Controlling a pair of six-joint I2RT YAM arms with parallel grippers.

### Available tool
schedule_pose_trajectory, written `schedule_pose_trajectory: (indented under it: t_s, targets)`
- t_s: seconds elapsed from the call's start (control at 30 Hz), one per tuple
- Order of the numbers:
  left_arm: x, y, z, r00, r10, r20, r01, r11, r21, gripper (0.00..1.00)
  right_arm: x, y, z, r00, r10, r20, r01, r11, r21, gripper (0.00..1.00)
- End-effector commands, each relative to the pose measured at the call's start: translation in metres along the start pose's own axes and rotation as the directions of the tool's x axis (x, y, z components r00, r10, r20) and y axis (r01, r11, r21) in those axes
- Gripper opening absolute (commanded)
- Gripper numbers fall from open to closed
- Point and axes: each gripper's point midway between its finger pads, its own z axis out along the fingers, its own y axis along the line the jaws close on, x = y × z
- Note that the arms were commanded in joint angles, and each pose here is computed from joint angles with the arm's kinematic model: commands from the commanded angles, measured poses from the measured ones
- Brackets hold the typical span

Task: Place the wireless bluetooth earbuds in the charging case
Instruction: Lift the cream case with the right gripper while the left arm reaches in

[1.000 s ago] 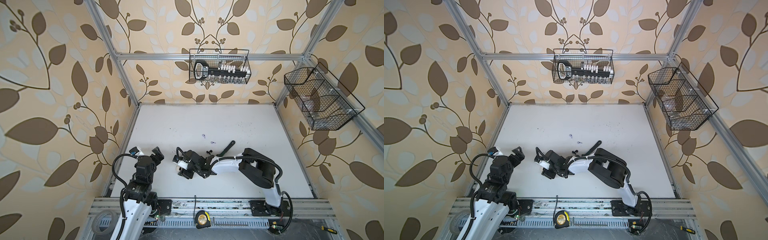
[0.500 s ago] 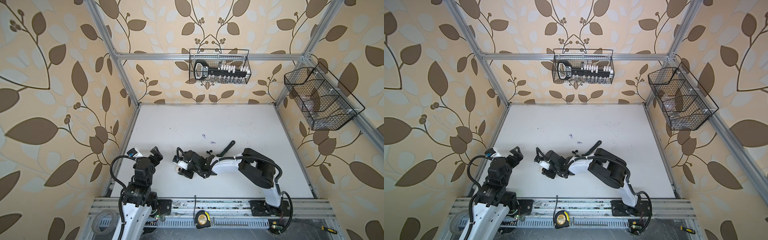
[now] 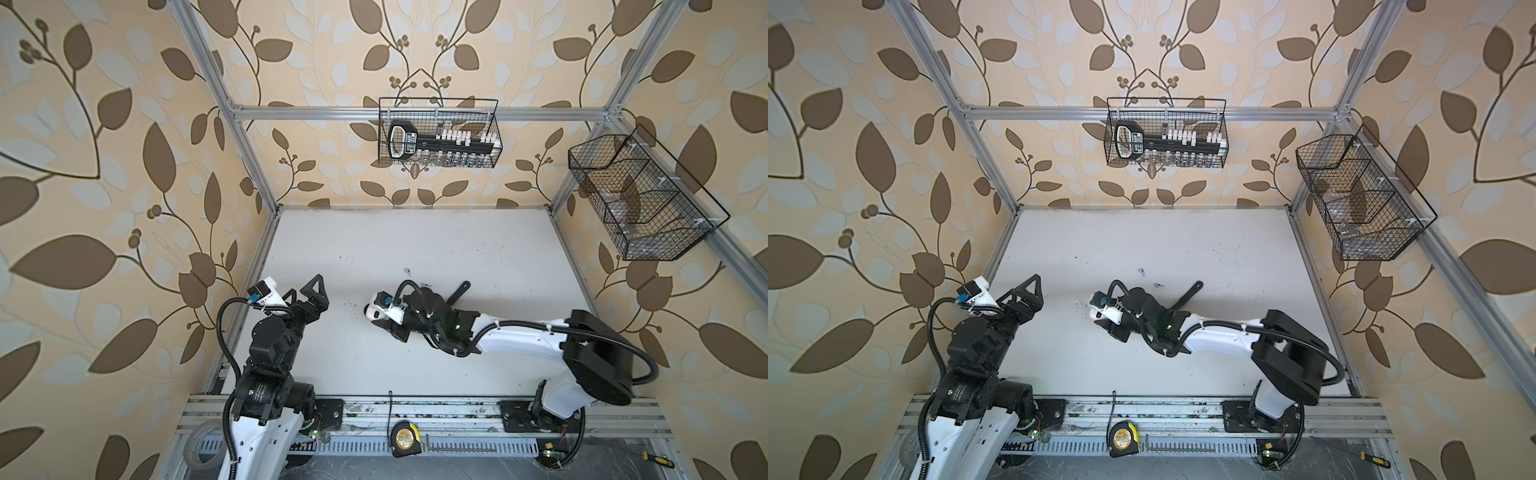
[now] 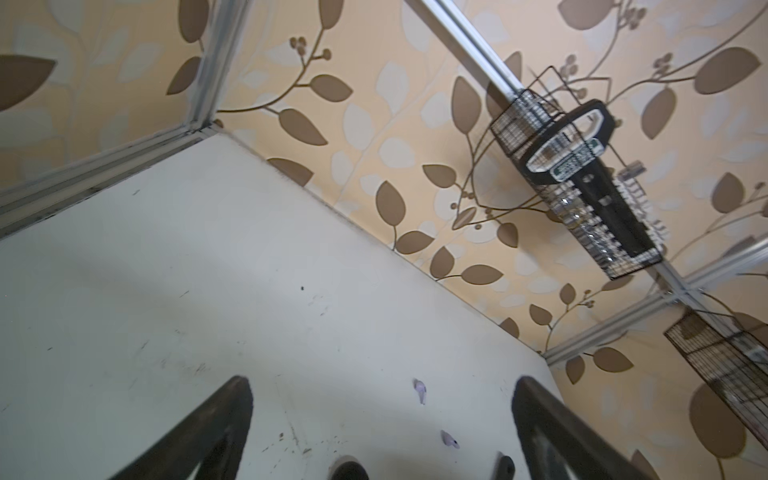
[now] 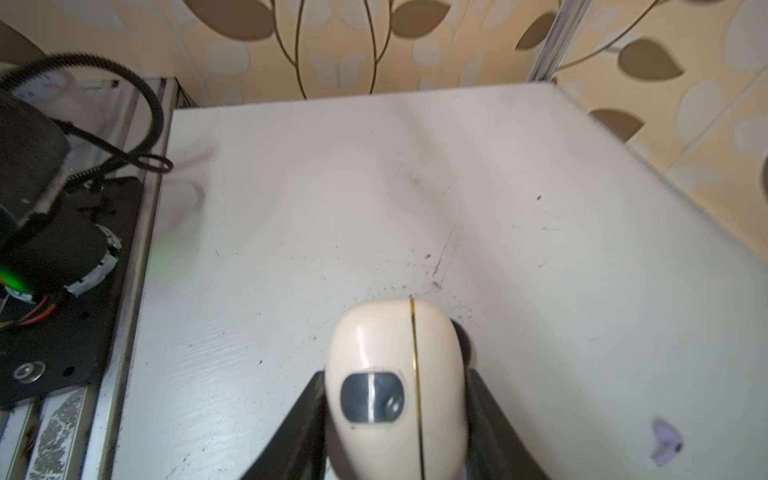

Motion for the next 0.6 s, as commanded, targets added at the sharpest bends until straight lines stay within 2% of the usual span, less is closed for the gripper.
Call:
schedule_pose_trajectory:
  t_s: [0.0, 0.13, 0.17, 0.23, 0.33, 0.5, 0.57]
  targets:
    - [0.007, -0.047, 0.003, 0.992, 0.104, -0.069, -0.085, 0.968, 0.236, 0.95, -0.013, -0.016, -0.016, 0.983, -0.141, 0.117, 0.130, 0.987, 0.097, 0.28]
    - [0.026, -0.079, 0.013, 0.978, 0.186, -0.090, -0.126, 0.881, 0.456, 0.95, -0.016, -0.033, -0.019, 0.962, -0.242, 0.129, 0.218, 0.960, 0.177, 0.22]
    - [0.031, -0.084, 0.016, 0.973, 0.211, -0.094, -0.139, 0.859, 0.492, 0.94, -0.017, -0.038, -0.018, 0.955, -0.267, 0.129, 0.240, 0.951, 0.196, 0.21]
    - [0.039, -0.090, 0.024, 0.964, 0.239, -0.117, -0.140, 0.828, 0.543, 0.87, -0.018, -0.045, -0.017, 0.944, -0.308, 0.120, 0.273, 0.931, 0.240, 0.20]
    - [0.051, -0.100, 0.034, 0.955, 0.244, -0.170, -0.092, 0.786, 0.611, 0.82, -0.023, -0.053, -0.022, 0.930, -0.345, 0.128, 0.295, 0.906, 0.302, 0.19]
    - [0.052, -0.108, 0.046, 0.940, 0.208, -0.271, -0.006, 0.803, 0.596, 0.81, -0.030, -0.051, -0.037, 0.914, -0.388, 0.117, 0.326, 0.876, 0.354, 0.16]
    - [0.052, -0.118, 0.042, 0.932, 0.198, -0.303, 0.035, 0.784, 0.620, 0.81, -0.034, -0.054, -0.047, 0.911, -0.398, 0.107, 0.326, 0.855, 0.404, 0.15]
